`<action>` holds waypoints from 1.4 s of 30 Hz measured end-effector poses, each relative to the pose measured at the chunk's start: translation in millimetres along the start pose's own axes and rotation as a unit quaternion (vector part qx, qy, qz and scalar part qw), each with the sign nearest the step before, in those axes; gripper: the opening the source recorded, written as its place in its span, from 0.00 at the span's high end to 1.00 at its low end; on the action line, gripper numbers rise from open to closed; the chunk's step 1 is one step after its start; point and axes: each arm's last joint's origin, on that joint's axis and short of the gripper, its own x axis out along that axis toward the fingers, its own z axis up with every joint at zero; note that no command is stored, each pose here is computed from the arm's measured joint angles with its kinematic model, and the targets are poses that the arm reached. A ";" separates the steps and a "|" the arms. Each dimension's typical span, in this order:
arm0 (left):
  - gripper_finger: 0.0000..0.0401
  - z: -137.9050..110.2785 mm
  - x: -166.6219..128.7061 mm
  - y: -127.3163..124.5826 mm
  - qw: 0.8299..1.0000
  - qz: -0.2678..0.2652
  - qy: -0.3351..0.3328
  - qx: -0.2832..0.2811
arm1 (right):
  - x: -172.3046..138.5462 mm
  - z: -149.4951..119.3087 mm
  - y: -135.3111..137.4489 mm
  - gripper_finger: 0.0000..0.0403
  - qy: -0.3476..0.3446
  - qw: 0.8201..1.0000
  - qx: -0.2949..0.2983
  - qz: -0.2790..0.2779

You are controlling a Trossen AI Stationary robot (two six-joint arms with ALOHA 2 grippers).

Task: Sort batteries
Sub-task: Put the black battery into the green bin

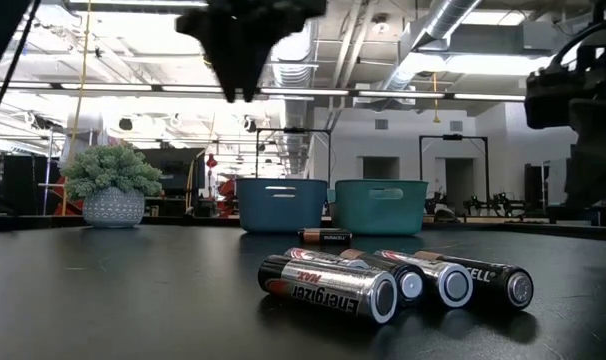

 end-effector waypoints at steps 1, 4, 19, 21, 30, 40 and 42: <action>0.69 -9.7 -0.7 -4.4 1.000 -0.001 0.004 -0.002 | -0.2 -0.7 0.3 0.71 0.001 1.000 -0.002 0.001; 0.69 -39.8 -0.3 -17.1 0.999 -0.001 0.026 -0.029 | -0.5 -2.1 0.8 0.71 0.004 1.000 -0.016 0.003; 0.69 -180.4 23.4 -37.9 0.963 0.090 0.210 -0.142 | -1.0 -4.9 1.4 0.71 0.009 0.999 -0.037 0.004; 0.69 -195.7 26.2 -36.0 0.959 0.089 0.220 -0.156 | -1.0 -4.9 1.3 0.71 0.009 0.999 -0.038 0.003; 0.69 -239.4 34.8 -12.6 0.941 -0.046 0.204 -0.265 | -1.1 -4.9 1.1 0.71 0.009 0.999 -0.050 0.002; 0.69 -262.2 50.6 -3.9 0.942 -0.046 0.203 -0.262 | -1.1 -4.9 1.1 0.71 0.009 0.999 -0.051 0.003; 0.69 -262.7 53.2 -5.2 0.944 -0.045 0.196 -0.261 | -1.0 -4.8 1.1 0.71 0.009 0.999 -0.051 0.002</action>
